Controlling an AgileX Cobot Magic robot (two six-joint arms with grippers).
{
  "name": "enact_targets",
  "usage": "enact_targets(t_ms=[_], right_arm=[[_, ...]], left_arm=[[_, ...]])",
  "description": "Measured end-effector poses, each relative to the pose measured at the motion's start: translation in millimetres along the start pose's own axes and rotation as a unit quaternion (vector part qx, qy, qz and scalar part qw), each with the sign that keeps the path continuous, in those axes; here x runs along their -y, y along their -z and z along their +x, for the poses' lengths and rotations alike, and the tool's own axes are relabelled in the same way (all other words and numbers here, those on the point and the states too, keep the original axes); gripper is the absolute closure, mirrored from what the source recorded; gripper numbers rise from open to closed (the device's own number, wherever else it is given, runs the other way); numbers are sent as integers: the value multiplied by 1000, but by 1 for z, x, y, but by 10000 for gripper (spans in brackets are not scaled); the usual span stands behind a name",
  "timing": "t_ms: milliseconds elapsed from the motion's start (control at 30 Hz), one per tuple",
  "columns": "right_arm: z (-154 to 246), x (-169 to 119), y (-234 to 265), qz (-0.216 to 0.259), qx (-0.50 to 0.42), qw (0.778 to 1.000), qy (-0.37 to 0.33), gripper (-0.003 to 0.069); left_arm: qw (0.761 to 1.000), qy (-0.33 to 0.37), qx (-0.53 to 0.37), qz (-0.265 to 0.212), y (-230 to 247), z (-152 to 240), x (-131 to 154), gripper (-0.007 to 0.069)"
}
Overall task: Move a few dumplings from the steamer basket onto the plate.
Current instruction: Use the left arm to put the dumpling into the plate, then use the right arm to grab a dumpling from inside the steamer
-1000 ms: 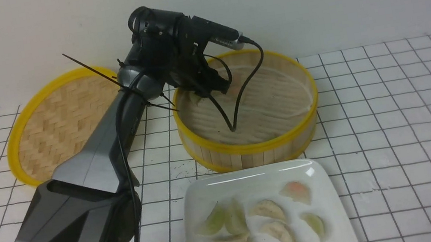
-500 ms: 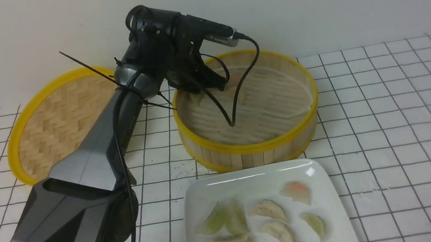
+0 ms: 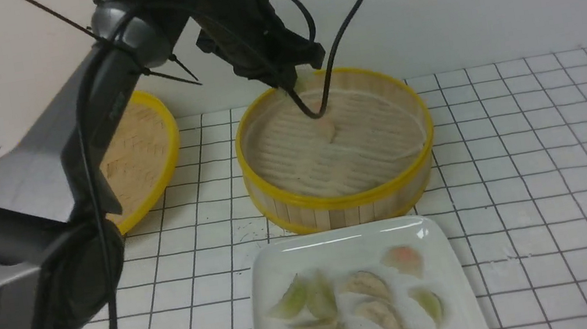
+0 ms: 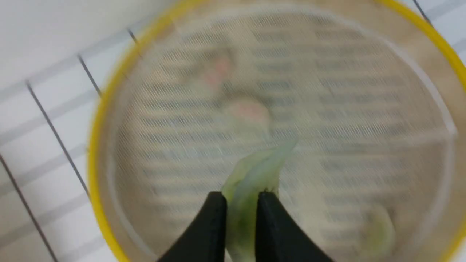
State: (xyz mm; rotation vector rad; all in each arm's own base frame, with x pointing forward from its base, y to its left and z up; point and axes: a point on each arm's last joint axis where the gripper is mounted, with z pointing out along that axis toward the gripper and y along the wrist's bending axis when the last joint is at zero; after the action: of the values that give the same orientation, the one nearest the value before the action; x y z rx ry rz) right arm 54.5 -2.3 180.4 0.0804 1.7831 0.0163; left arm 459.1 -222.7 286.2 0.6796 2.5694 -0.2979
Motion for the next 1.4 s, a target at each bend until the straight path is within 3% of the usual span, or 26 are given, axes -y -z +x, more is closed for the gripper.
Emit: enact_targets(t_ms=[233, 433, 533, 700, 733, 833, 933, 1167, 1300, 1400], right_arm=[[0, 0, 0, 0, 0, 1000, 0, 675], [0, 0, 0, 0, 0, 1000, 0, 675], [0, 0, 0, 0, 0, 1000, 0, 675], [0, 0, 0, 0, 0, 1000, 0, 675], [0, 0, 0, 0, 0, 1000, 0, 675], [0, 0, 0, 0, 0, 1000, 0, 675], [0, 0, 0, 0, 0, 1000, 0, 675], [0, 0, 0, 0, 0, 1000, 0, 675], [0, 0, 0, 0, 0, 1000, 0, 675], [0, 0, 0, 0, 0, 1000, 0, 675]], left_arm=[[992, -14, -121, 45, 19, 66, 45, 552], [970, -65, -220, 83, -18, 116, 92, 552], [967, -68, -231, 84, -31, 120, 97, 547], [966, -57, -239, 74, -40, 123, 96, 465], [968, -53, -237, 70, -40, 121, 96, 400], [973, -40, -220, 64, -35, 113, 96, 309], [990, -12, -139, 35, -22, 81, 94, 206], [999, 51, -3, -13, -25, 18, 52, 187], [997, 56, 37, -29, -63, 0, 20, 187], [998, 36, 44, -33, -85, -3, 11, 187]])
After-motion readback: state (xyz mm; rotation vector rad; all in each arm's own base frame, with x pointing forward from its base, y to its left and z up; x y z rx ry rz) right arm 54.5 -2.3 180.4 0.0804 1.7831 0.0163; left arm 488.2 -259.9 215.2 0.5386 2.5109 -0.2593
